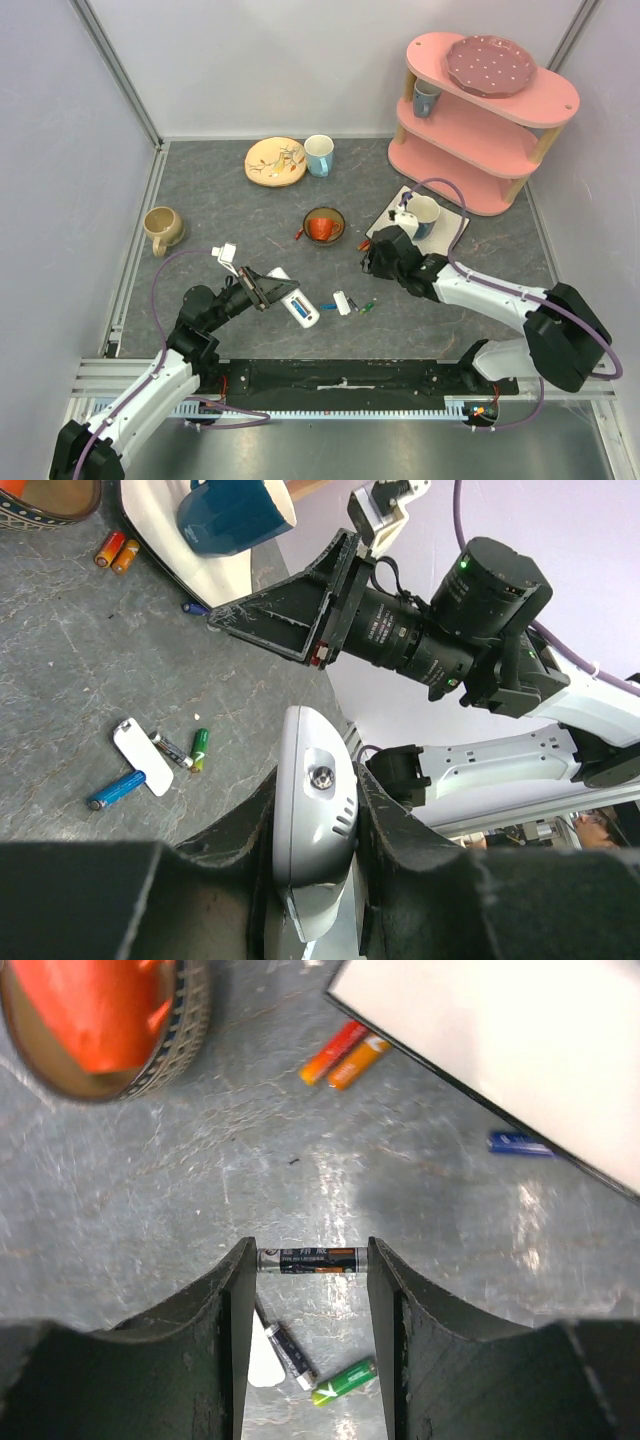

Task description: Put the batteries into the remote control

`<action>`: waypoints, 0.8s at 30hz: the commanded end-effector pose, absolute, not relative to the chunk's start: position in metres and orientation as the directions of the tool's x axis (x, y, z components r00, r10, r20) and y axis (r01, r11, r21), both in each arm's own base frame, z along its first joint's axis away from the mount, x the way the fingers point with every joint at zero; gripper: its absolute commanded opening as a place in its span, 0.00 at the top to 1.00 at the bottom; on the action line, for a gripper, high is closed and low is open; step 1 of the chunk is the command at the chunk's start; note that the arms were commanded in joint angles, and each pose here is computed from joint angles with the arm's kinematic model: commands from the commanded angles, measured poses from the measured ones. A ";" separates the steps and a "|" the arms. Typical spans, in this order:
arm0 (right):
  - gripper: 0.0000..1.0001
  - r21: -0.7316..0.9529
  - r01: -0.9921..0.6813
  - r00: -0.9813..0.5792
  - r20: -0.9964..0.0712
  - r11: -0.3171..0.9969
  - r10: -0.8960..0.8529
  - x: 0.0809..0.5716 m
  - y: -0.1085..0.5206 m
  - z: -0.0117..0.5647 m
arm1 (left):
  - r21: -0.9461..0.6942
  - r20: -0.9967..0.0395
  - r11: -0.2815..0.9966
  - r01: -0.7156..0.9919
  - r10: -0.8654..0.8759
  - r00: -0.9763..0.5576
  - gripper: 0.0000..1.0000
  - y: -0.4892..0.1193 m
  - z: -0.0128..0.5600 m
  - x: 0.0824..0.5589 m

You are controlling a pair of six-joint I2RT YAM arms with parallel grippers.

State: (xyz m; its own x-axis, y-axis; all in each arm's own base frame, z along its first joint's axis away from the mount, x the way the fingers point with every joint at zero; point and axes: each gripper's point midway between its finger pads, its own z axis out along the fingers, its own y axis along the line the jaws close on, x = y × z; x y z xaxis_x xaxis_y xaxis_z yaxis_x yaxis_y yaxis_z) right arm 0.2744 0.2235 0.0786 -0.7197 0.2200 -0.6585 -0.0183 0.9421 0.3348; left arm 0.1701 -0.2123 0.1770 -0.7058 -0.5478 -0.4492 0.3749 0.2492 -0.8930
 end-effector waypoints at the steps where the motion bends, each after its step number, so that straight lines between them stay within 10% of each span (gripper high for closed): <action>1: 1.00 0.448 0.348 -0.602 -0.566 0.823 0.563 0.273 0.196 0.078 | -0.879 -0.470 0.238 0.413 -0.577 -0.667 0.98 -0.209 0.185 0.174; 24: 1.00 0.353 0.728 -0.414 -0.457 0.588 0.787 0.258 0.171 0.029 | -0.879 -0.469 0.223 0.422 -0.570 -0.675 0.98 -0.211 0.185 0.172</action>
State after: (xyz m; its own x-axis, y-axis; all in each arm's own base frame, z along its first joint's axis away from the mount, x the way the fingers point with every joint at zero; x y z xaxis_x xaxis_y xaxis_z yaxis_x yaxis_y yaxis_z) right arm 0.2443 0.1724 0.0216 -0.4847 0.7638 -0.4262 0.7001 0.6309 0.3345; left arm 0.1720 -0.2131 0.1826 -0.6936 -0.5553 -0.4588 0.3964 0.2376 -0.8868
